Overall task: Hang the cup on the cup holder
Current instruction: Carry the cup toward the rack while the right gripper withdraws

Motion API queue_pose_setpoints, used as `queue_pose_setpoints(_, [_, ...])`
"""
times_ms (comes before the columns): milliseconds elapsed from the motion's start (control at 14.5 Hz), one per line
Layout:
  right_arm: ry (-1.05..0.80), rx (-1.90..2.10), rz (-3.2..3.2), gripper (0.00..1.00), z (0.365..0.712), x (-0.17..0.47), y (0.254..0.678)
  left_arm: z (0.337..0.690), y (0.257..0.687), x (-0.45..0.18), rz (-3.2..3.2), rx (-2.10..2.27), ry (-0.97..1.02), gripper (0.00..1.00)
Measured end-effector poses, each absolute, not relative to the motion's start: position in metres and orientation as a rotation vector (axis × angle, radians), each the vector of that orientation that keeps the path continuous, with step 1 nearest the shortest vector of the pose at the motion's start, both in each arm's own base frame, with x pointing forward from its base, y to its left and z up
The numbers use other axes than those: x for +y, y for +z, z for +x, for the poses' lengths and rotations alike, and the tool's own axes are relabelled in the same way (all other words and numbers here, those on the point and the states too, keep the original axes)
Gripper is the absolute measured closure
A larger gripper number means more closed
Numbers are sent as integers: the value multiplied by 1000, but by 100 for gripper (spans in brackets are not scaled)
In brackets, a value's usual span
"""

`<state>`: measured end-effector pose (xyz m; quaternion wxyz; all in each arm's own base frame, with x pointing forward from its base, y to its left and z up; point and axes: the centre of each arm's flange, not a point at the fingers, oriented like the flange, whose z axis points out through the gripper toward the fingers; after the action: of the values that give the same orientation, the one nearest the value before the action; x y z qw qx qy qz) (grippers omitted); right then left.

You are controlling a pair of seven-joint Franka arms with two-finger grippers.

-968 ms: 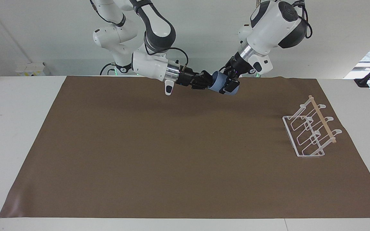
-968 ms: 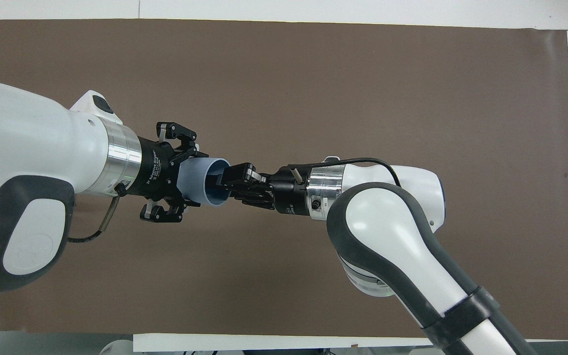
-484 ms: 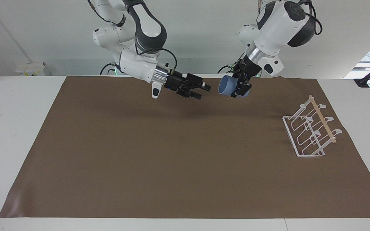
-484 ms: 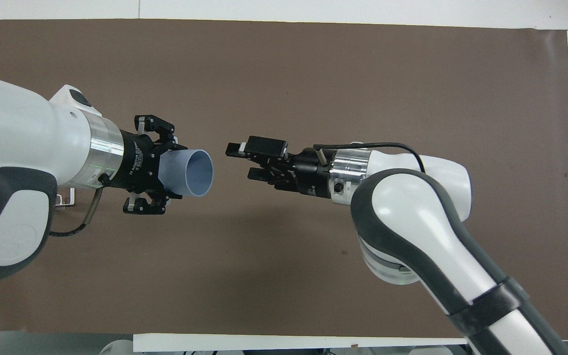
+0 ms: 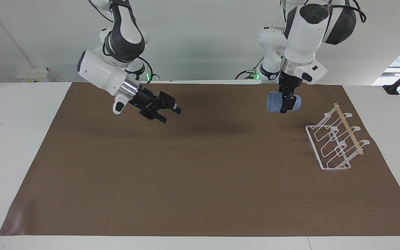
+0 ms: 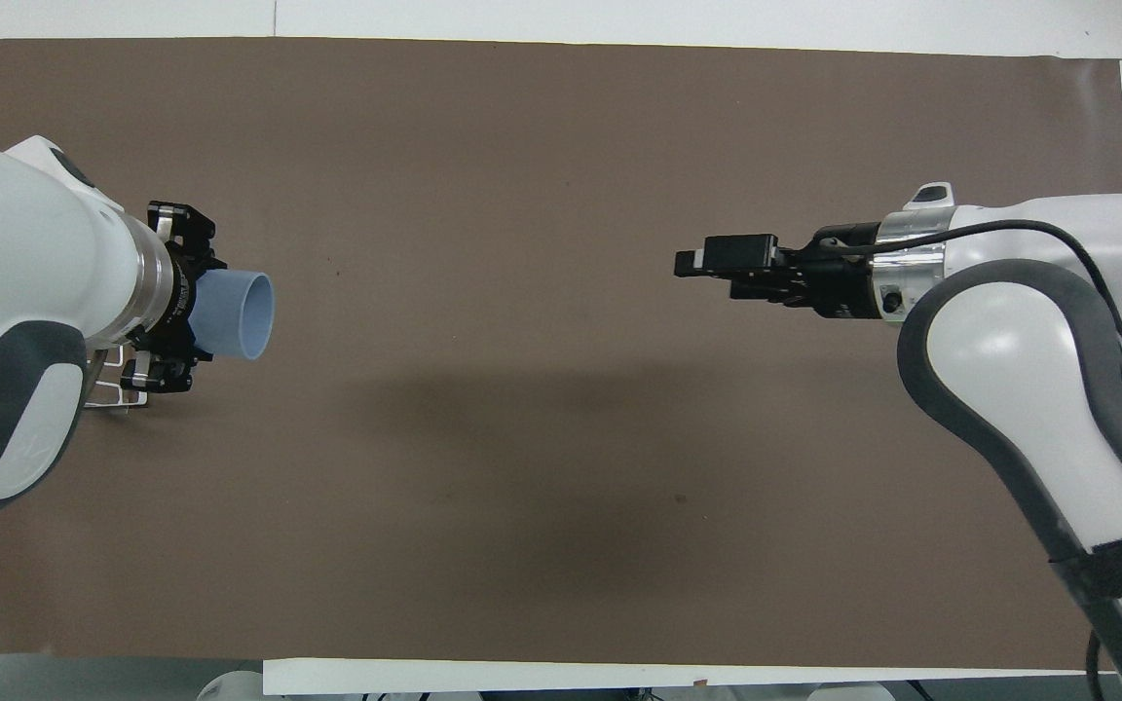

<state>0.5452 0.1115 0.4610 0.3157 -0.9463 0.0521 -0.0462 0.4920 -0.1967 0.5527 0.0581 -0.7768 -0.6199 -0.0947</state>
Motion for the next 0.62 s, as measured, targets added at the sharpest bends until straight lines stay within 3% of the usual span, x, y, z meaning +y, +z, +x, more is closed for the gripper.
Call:
queue_pose_setpoints(277, [-135,-14,-2801,0,552,38,470,517,496,-186,-2187,-1559,-553,19])
queue_pose_setpoints(622, [-69,-172,-3074,0,553,-8,560,536,415,-195,-1886,-1133,-823,19])
